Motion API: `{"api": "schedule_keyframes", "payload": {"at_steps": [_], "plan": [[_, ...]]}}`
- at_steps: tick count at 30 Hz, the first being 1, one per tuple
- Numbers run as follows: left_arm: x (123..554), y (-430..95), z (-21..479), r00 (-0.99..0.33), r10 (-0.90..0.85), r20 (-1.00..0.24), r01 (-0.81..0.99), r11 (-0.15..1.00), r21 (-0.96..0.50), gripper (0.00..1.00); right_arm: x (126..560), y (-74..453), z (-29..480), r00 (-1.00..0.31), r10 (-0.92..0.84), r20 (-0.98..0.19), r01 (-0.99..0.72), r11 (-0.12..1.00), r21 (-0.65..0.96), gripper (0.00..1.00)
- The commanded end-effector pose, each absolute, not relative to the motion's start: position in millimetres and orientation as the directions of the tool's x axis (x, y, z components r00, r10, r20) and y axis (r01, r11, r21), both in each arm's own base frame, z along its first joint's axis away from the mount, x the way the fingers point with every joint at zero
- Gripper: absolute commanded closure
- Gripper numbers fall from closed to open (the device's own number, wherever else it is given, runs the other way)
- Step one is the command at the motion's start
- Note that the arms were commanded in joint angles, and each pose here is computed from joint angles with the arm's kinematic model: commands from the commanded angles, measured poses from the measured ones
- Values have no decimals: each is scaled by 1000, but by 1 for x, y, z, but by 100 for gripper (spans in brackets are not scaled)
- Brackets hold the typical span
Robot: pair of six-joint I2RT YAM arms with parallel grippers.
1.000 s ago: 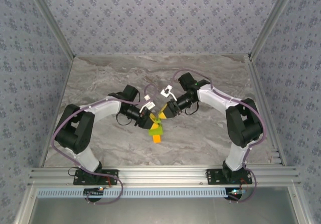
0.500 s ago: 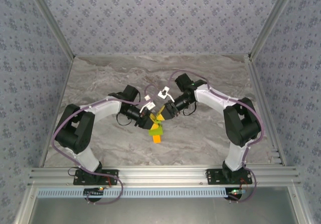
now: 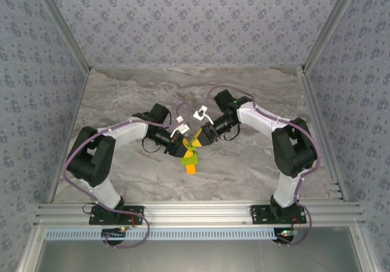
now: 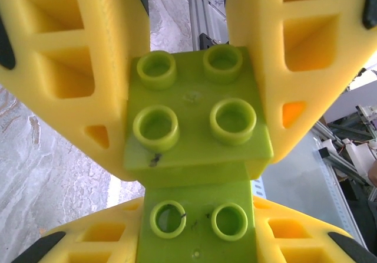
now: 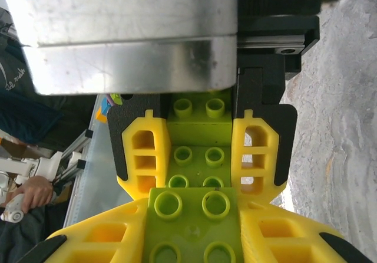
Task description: Assemble a carrot with lego
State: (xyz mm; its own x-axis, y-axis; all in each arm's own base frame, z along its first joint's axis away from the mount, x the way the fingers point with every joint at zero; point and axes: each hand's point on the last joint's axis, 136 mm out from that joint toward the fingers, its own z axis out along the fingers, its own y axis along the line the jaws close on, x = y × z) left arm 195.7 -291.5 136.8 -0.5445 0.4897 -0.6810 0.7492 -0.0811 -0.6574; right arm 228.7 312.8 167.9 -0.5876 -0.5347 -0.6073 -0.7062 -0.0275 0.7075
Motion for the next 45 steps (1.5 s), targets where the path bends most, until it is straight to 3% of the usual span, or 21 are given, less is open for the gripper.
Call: {"api": "schedule_keyframes", "payload": {"at_steps": [1,45], "plan": [[204,-293,145,-530,468,-707,766,-92,-636,82,219,305,162,-625,-556,-548,-653,-12,757,83],[221,-287,141,-571,429,-700,759,-49,-650,84,183,307,134,-584,-645,-493,-648,5,762,81]]}}
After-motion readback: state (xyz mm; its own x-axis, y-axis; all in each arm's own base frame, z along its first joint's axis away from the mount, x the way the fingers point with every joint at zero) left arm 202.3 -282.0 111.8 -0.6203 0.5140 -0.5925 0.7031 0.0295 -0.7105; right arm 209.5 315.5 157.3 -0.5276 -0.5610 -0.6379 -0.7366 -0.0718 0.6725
